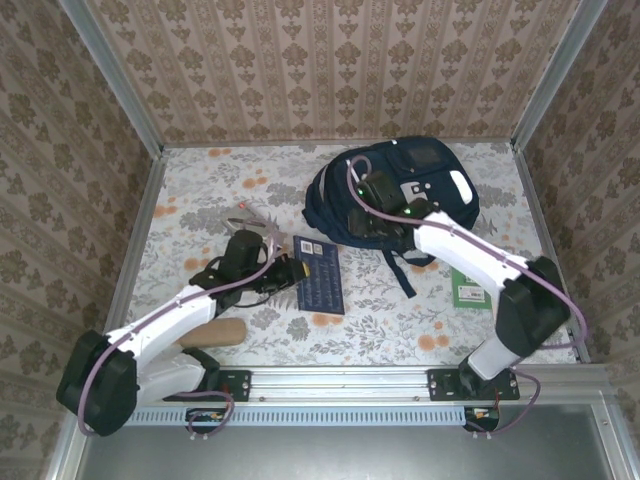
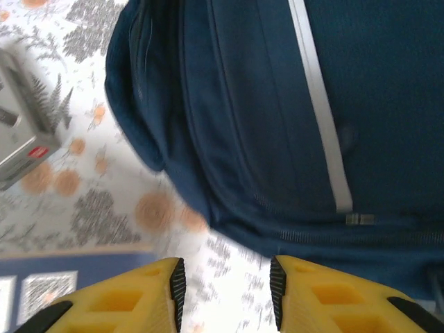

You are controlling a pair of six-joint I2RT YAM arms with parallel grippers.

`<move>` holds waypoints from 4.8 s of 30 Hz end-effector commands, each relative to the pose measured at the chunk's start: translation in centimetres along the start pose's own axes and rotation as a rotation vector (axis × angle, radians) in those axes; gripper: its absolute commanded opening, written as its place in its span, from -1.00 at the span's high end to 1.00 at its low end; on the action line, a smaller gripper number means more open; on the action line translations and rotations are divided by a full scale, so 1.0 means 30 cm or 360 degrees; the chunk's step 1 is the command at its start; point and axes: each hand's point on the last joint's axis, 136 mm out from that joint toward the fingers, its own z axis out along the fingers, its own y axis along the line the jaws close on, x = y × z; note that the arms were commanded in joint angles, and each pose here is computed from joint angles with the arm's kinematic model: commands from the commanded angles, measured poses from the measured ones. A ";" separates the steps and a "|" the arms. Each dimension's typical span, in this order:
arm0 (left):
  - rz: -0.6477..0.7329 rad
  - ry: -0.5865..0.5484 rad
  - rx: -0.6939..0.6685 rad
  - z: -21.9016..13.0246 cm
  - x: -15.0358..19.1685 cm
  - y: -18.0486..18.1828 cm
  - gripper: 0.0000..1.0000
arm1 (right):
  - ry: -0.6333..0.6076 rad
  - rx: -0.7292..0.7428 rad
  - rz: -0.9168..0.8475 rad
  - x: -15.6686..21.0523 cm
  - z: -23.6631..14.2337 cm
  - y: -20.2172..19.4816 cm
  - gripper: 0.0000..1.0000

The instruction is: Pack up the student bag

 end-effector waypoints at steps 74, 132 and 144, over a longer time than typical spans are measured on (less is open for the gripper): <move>0.0053 -0.0227 0.0290 0.754 -0.596 -0.327 1.00 | -0.0358 -0.0360 0.0132 -0.604 -0.313 0.006 1.00; 0.0011 -0.0591 0.0045 0.613 -0.716 -0.218 1.00 | -0.0276 -0.0375 0.0166 -0.550 -0.263 -0.017 1.00; 0.0037 -0.0304 0.0155 0.865 -0.550 -0.323 1.00 | -0.0269 -0.0399 0.0176 -0.554 -0.245 -0.008 1.00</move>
